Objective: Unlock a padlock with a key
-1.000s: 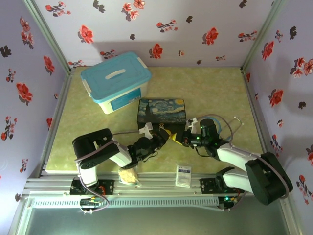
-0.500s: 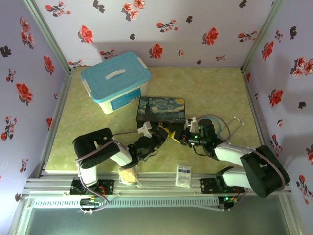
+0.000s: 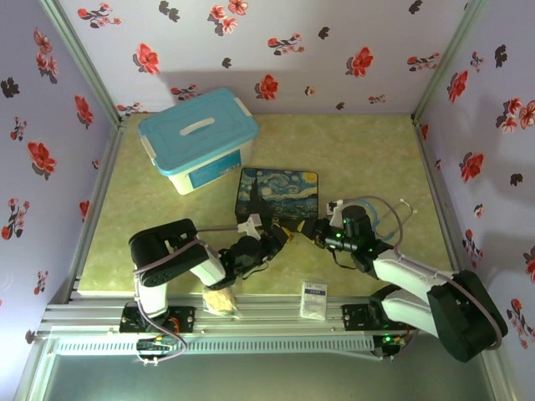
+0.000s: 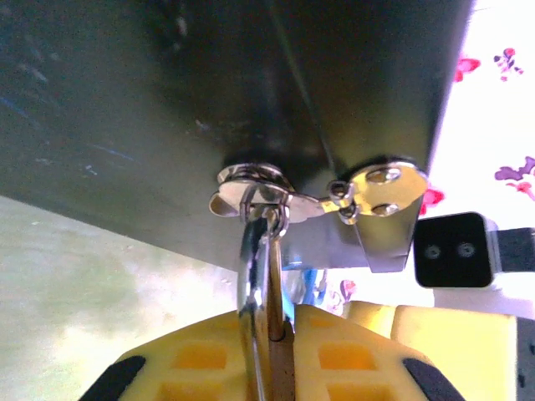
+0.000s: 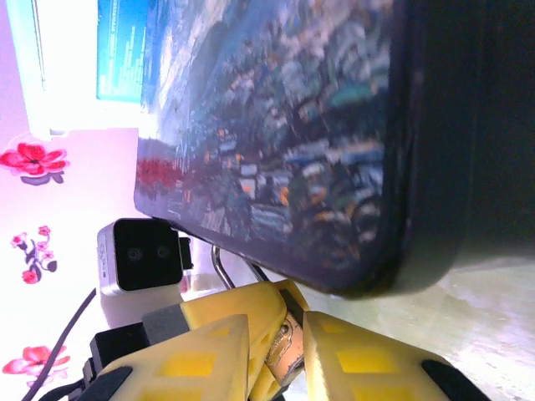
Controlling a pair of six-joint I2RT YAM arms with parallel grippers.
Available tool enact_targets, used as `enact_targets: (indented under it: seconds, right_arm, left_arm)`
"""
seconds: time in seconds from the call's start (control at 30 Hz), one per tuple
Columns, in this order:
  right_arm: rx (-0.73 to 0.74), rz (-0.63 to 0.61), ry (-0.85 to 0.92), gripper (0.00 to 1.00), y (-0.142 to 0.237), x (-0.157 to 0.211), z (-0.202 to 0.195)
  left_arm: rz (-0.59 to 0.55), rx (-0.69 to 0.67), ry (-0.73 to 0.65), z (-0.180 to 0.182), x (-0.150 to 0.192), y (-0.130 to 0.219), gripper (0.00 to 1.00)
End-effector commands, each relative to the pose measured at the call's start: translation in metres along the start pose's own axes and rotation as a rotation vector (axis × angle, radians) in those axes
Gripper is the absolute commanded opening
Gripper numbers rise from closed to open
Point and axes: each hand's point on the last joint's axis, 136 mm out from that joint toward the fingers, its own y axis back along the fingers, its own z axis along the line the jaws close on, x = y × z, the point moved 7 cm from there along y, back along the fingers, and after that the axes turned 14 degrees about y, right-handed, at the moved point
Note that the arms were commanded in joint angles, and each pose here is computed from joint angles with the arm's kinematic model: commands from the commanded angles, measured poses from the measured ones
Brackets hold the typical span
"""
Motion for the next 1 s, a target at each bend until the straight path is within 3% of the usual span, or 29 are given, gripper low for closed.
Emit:
enact_targets:
  seconds: [0.0, 0.2, 0.4, 0.63, 0.8, 0.97]
  right_arm:
    - [0.092, 0.000, 0.043, 0.24, 0.003, 0.002, -0.012]
    - [0.287, 0.122, 0.294, 0.20, 0.009, 0.018, -0.018]
    - [0.407, 0.109, 0.499, 0.19, 0.014, 0.028, -0.013]
    - [0.430, 0.106, 0.729, 0.22, 0.001, 0.042, -0.002]
    - [0.442, 0.127, 0.913, 0.34, -0.012, 0.046, 0.015]
    - [0.467, 0.136, 0.947, 0.34, -0.022, 0.047, 0.012]
  left_arm:
    - [0.024, 0.045, -0.034, -0.007, 0.005, 0.001, 0.00]
    - [-0.006, -0.004, -0.032, 0.009, -0.004, 0.001, 0.00]
    - [-0.022, -0.105, -0.026, 0.026, -0.005, 0.000, 0.00]
    - [-0.019, -0.156, -0.035, 0.033, -0.003, 0.001, 0.00]
    - [-0.014, -0.169, -0.059, 0.027, -0.002, 0.002, 0.00]
    - [0.002, -0.190, -0.072, 0.028, 0.000, 0.003, 0.00]
